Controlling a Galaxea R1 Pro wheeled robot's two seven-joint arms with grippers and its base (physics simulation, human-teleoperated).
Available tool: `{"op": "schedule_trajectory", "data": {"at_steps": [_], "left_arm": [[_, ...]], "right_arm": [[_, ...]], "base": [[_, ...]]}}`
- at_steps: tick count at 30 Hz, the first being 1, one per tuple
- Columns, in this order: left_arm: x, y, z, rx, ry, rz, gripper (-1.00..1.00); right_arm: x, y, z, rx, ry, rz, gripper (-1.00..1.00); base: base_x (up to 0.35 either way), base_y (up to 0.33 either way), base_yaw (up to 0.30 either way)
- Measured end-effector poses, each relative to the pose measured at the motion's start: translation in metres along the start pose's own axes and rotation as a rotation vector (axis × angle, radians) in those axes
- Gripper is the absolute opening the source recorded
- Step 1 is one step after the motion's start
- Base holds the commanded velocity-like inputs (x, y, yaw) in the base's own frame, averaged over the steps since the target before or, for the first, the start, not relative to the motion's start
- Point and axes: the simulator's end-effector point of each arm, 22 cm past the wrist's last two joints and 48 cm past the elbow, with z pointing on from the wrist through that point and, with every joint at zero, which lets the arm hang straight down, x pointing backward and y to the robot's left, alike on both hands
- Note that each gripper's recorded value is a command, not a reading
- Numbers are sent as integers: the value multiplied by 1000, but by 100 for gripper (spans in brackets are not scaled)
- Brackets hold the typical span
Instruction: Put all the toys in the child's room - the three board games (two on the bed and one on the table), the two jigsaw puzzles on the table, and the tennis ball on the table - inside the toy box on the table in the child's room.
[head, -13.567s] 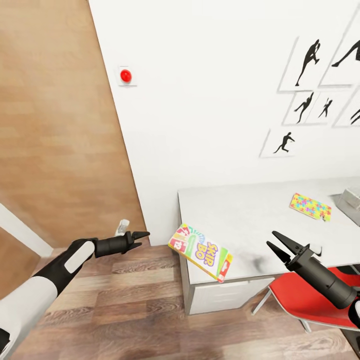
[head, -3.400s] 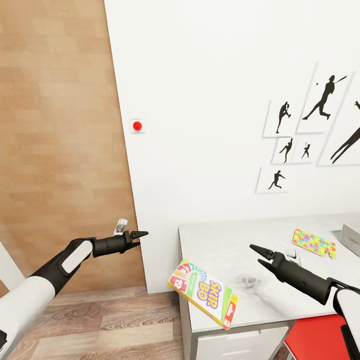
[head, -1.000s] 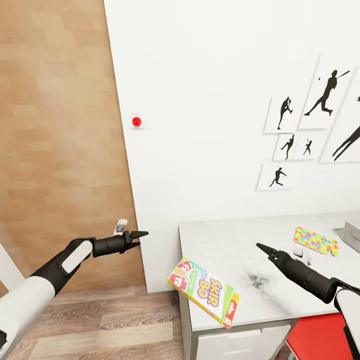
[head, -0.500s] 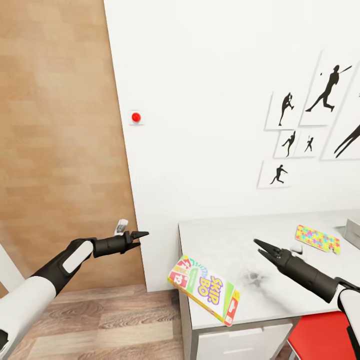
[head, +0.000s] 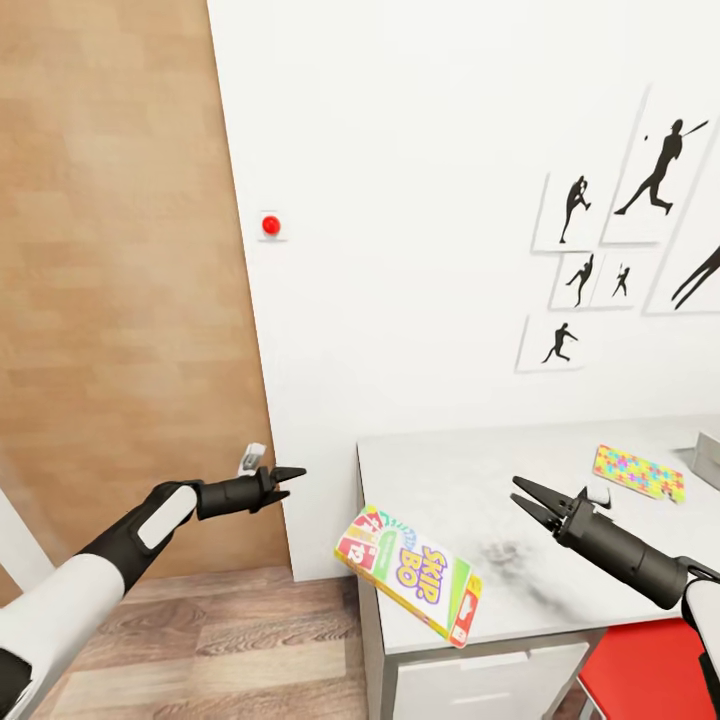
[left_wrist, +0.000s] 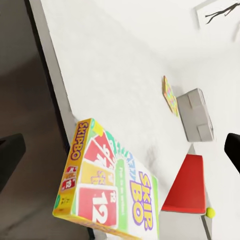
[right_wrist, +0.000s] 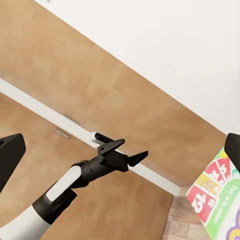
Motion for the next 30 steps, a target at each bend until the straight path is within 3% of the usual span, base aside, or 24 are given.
{"op": "schedule_trajectory", "data": {"at_steps": [7, 13, 18, 30], "left_arm": [[13, 34, -1, -35, 1, -70, 100], [22, 45, 0, -36, 22, -100, 100], [37, 46, -1, -11, 80, -150, 100], [50, 55, 3, 20, 105, -173, 100]], "right_arm": [[7, -8, 2, -3, -2, 5, 100], [11, -16, 1, -1, -3, 2, 100], [15, -23, 0, 0, -3, 1, 100], [24, -40, -3, 3, -4, -2, 100]], "base": [[0, 0, 0], [0, 0, 0], [0, 0, 0], [0, 0, 0]]}}
